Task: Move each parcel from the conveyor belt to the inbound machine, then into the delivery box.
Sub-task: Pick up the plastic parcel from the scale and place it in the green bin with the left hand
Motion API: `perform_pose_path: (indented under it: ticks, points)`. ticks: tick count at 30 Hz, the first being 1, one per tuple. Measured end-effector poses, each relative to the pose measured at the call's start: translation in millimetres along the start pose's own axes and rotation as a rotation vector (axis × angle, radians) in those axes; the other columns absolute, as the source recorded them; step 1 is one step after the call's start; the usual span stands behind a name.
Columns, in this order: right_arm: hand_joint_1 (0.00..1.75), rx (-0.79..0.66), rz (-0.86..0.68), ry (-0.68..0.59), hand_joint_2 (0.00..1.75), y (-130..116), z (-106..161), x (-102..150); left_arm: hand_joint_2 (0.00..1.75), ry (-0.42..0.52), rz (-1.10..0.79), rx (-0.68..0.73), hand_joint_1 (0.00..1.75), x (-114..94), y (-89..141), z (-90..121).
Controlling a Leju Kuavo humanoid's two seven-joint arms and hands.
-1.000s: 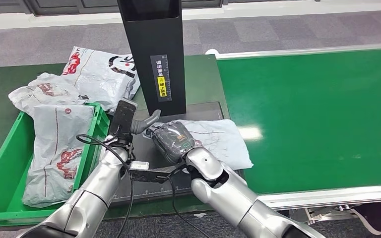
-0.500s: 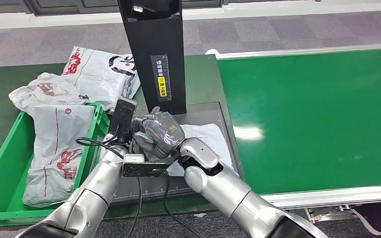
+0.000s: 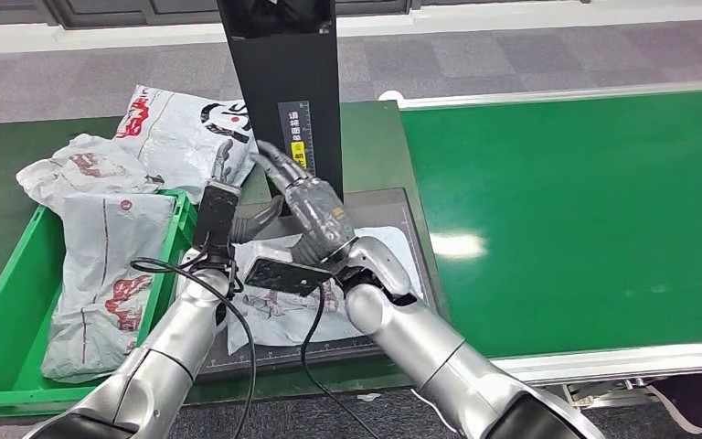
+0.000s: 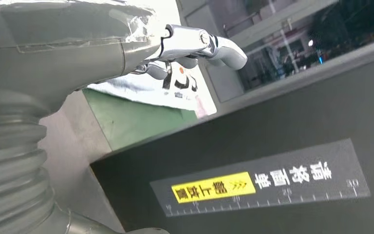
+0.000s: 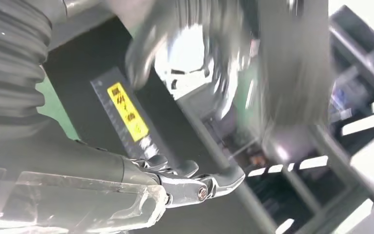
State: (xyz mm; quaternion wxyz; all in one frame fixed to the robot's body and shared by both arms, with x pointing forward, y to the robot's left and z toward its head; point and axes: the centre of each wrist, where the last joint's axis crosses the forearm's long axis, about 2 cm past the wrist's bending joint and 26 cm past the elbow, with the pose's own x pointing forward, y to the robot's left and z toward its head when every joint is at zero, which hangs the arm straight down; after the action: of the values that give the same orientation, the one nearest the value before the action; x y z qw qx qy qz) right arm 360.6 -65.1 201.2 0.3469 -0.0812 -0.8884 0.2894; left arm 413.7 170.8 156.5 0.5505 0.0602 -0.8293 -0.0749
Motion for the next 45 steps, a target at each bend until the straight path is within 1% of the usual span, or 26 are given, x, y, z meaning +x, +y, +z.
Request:
perform_pose_path:
  ticks: [3, 7, 10, 14, 19, 22, 24, 26, 28, 31, 34, 39, 41, 45]
  points:
    - [0.0, -0.087, -0.04, 0.046, 0.0, -12.0, -0.4, -8.3, 1.75, -0.009, -0.023, 0.019, 0.0, -0.9, 2.6, 2.4]
    - [0.0, -0.181, -0.071, 0.093, 0.0, -30.5, 6.2, -23.5, 1.75, -0.018, -0.044, 0.029, 0.0, -0.2, 5.4, 3.3]
    - [0.0, -0.22, -0.068, 0.113, 0.0, -39.5, 13.5, -32.2, 1.75, -0.029, -0.057, 0.036, 0.0, 1.0, 7.3, 2.5]
    - [0.0, -0.28, -0.082, 0.154, 0.0, -46.3, 27.2, -40.0, 1.75, -0.064, -0.108, 0.05, 0.0, 4.7, 10.4, 0.2]
    - [0.0, -0.326, -0.09, 0.215, 0.0, -54.0, 51.7, -51.0, 1.75, -0.062, -0.128, 0.011, 0.0, 8.8, 15.5, -1.0]
    - [0.0, -0.336, -0.086, 0.226, 0.0, -57.3, 57.3, -53.7, 1.75, -0.064, -0.135, -0.001, 0.0, 9.5, 16.4, -0.4]
    - [0.0, -0.342, -0.089, 0.235, 0.0, -58.9, 58.7, -54.8, 1.75, -0.062, -0.152, -0.037, 0.0, 9.7, 15.9, -0.2]
    - [0.0, -0.356, -0.105, 0.259, 0.87, -61.5, 61.8, -57.2, 1.75, -0.063, -0.19, -0.121, 0.0, 8.6, 14.3, 1.7]
    - [0.0, -0.376, -0.137, 0.294, 1.75, -66.5, 68.1, -61.8, 1.75, -0.066, -0.245, -0.24, 0.0, 4.5, 11.4, 8.2]
    - [0.0, -0.401, -0.191, 0.343, 1.75, -78.4, 80.1, -71.4, 1.75, -0.063, -0.331, -0.44, 0.0, -5.3, 4.4, 24.9]
    - [0.0, -0.416, -0.205, 0.374, 1.75, -90.8, 89.1, -79.9, 1.75, -0.054, -0.416, -0.617, 0.0, -13.3, -1.4, 37.6]
    - [0.0, -0.434, -0.191, 0.413, 1.75, -106.9, 99.5, -90.6, 1.75, -0.021, -0.568, -0.926, 0.0, -27.8, -4.7, 50.2]
    - [0.0, -0.439, -0.184, 0.428, 1.75, -111.2, 102.2, -93.3, 1.75, -0.014, -0.618, -1.02, 0.0, -30.6, -4.5, 49.9]
    - [0.0, -0.435, -0.171, 0.447, 1.75, -115.5, 103.8, -95.5, 1.75, 0.026, -0.712, -1.203, 1.75, -33.6, -2.2, 44.7]
